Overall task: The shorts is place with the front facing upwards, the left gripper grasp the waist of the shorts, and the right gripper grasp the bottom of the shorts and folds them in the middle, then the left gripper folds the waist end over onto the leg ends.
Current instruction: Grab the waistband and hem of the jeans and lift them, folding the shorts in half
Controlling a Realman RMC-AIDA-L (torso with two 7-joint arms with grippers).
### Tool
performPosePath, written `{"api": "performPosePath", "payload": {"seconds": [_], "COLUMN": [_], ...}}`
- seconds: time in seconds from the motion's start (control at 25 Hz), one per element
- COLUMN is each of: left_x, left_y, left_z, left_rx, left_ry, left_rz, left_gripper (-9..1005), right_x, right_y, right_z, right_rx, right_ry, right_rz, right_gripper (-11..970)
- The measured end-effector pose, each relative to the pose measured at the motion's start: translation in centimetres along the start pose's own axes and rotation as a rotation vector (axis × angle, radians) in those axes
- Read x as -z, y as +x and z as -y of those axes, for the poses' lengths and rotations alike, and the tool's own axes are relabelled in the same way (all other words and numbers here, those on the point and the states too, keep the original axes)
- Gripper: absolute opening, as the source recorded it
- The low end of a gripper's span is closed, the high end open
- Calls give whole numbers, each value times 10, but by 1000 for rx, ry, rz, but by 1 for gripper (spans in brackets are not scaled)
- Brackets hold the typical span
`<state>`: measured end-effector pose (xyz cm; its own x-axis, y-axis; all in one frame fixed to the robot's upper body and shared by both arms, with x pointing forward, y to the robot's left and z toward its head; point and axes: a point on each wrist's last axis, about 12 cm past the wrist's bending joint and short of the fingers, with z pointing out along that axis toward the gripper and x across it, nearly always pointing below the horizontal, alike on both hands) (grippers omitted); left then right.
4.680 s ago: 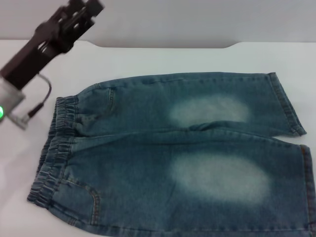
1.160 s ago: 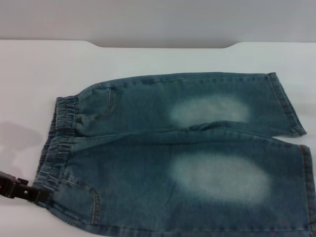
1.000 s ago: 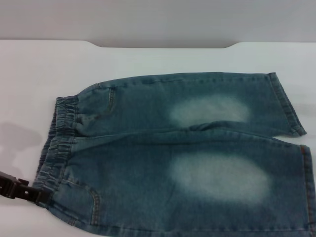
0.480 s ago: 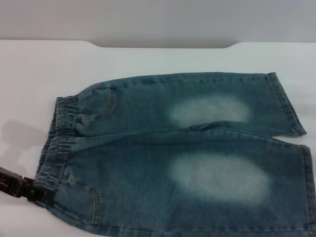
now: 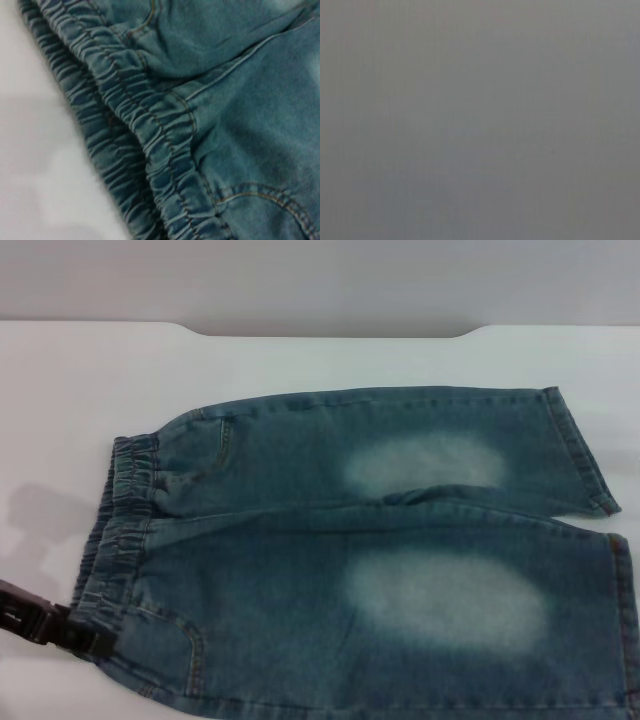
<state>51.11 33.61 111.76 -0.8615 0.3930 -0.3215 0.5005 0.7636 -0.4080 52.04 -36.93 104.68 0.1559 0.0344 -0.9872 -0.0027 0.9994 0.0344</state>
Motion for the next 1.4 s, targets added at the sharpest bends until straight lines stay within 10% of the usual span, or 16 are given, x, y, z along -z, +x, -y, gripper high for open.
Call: {"api": "performPosePath", "payload": {"seconds": [1.08, 1.4], "left_x": [-3, -8], "left_y": [-2, 3], "left_z": [2, 0], "left_rx": [4, 21], "left_ry": [5, 24], "left_rz": [-20, -38], "left_gripper": [807, 369], "right_x": [0, 1], "right_y": [0, -1], "right_z": [2, 4], "right_rx": [11, 8], "right_ry": [14, 27], "right_rz": [2, 7], "right_gripper": [323, 322]}}
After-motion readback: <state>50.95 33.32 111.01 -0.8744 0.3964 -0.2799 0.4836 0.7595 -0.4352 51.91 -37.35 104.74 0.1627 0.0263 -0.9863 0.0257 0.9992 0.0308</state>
